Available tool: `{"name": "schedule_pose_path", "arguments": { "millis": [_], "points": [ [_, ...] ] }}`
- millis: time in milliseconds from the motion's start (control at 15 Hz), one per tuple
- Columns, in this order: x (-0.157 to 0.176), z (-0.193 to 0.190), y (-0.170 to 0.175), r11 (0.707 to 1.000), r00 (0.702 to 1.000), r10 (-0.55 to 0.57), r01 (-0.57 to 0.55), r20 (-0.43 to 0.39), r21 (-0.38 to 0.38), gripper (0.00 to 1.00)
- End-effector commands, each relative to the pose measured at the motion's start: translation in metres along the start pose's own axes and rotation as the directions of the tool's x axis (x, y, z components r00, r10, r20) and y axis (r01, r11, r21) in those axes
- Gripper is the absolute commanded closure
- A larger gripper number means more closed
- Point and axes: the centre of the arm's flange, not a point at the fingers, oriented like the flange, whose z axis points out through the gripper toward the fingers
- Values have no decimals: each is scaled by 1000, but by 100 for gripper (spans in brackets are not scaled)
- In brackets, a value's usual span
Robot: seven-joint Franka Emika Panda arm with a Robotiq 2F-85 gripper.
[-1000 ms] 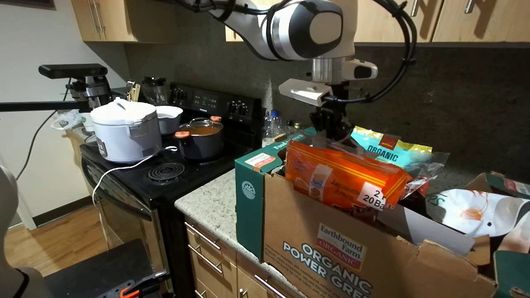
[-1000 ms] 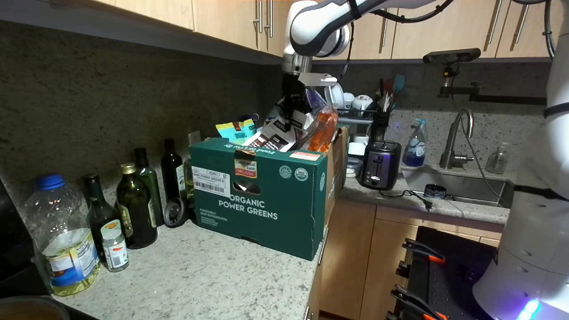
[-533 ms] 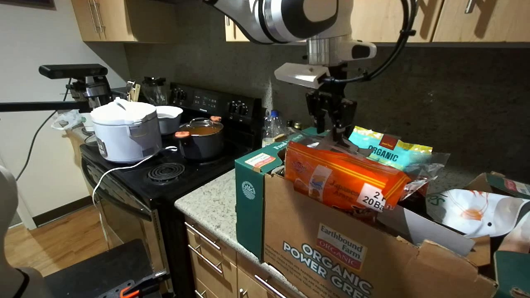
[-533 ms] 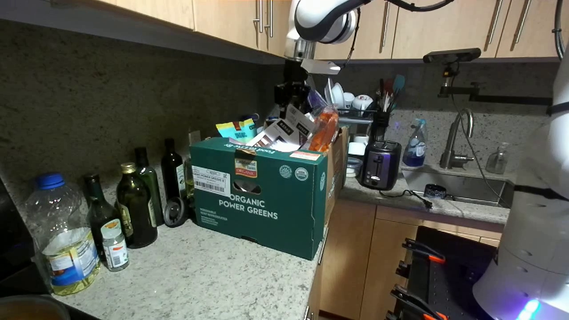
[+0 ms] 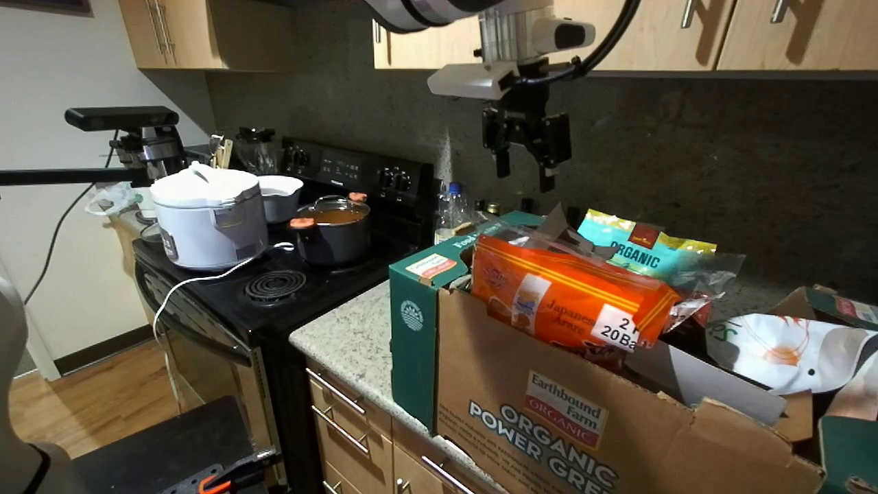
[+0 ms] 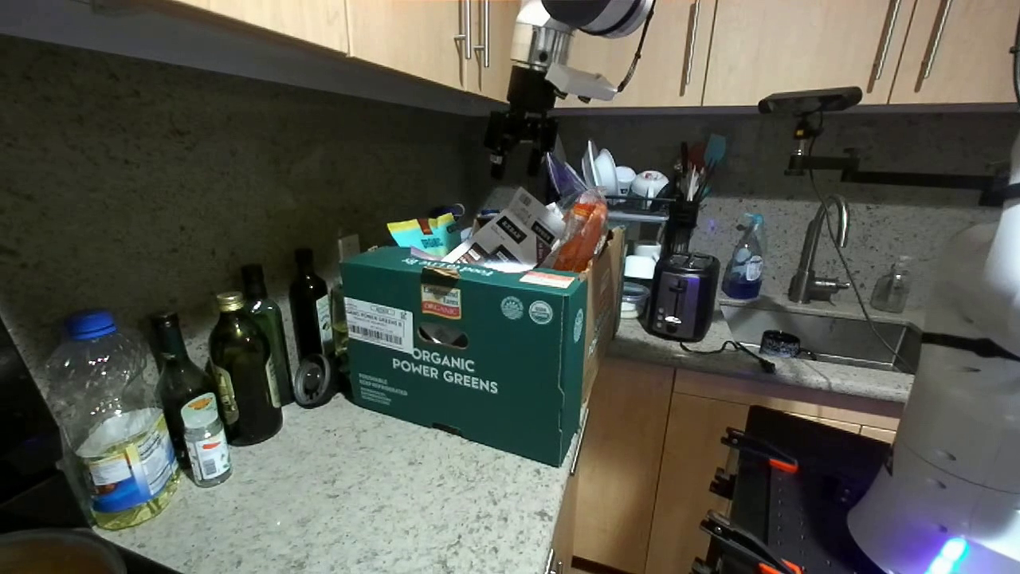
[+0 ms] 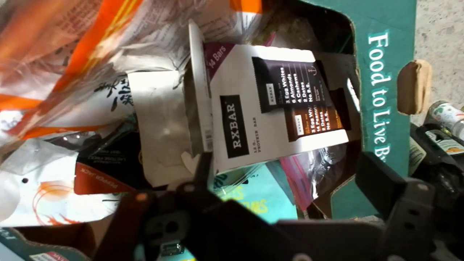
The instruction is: Put the white box in the green box
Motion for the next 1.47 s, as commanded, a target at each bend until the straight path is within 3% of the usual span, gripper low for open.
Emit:
{"name": "schedule_pose_path", "arguments": {
  "millis": [0,933,1067,1133,1400],
  "points": [
    [-20,-24,-25,999,999,-46,47,22,-14,0],
    [-75,-32,-124,947,933,-282,308,223,-90,0],
    [-80,-31,-138,937,920,-311,339,239,-85,0],
    [-71,-28,-131,947,931,-292,314,221,-71,0],
    [-76,-28,-140,941,923,-309,332,228,-69,0]
  ]
}}
